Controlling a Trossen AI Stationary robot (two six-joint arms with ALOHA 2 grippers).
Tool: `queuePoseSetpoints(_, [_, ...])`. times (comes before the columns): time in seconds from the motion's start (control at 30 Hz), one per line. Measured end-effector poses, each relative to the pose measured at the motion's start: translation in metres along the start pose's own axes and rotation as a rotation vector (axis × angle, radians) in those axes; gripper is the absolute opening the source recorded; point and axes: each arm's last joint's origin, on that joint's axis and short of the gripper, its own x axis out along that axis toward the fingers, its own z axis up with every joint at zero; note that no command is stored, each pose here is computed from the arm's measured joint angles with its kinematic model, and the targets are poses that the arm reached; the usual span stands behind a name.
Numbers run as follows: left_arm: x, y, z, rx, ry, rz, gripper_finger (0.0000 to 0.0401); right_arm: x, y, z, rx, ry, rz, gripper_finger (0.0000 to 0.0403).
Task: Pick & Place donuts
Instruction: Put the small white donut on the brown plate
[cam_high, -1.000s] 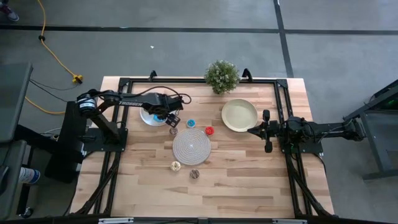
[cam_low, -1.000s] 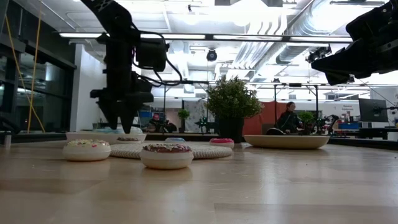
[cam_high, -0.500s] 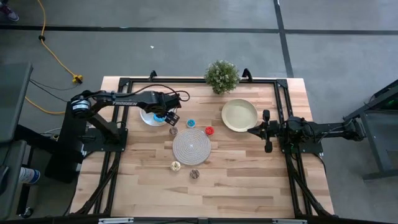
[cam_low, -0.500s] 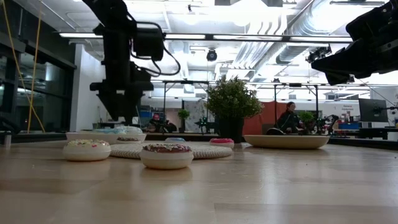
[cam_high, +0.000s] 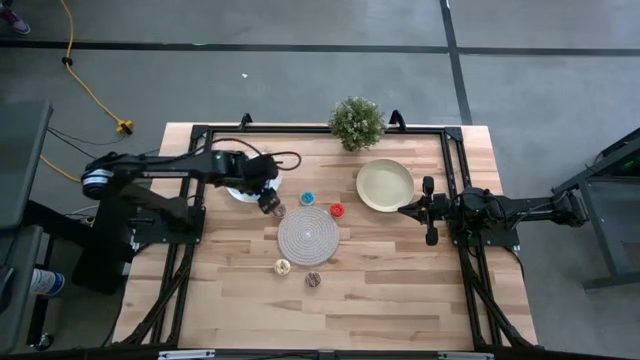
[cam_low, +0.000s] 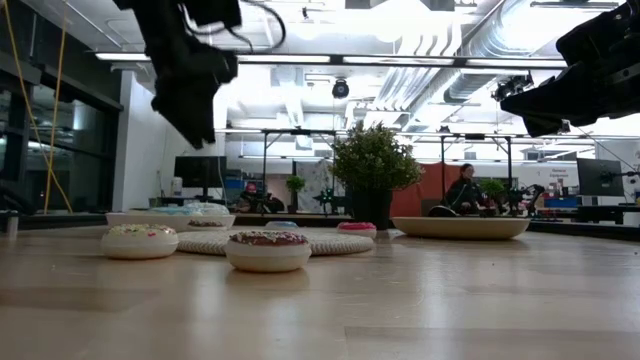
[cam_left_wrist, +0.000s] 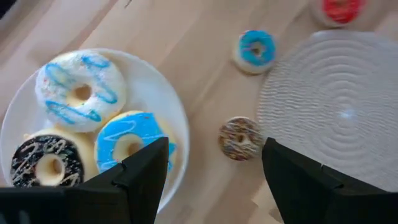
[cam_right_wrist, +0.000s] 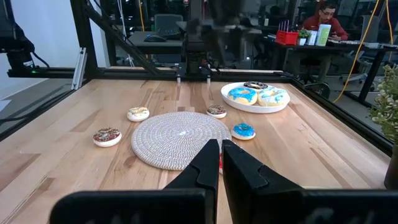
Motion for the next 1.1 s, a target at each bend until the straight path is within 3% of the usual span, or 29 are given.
queuePoseSetpoints(0.4, [-0.044,-0.040,-0.045,0.205,0.079,-0.265,0.0250,0.000,0.000,0.000,0.000,0.001,0.000,0.0012])
queuePoseSetpoints(0.6, [-0.055,-0.068,-0.071,0.365,0.113,-0.365,0.0250,0.000,0.000,0.000,0.000,0.001,0.000,0.0012])
queuePoseSetpoints(0.8, [-0.049,-0.099,-0.095,0.404,0.194,-0.370,0.0250,0.000,0.000,0.000,0.000,0.000,0.000,0.0012])
queuePoseSetpoints(1.1, [-0.011,-0.144,-0.111,0.437,0.162,-0.312,0.0250,0.000,0.000,0.000,0.000,0.000,0.000,0.0012])
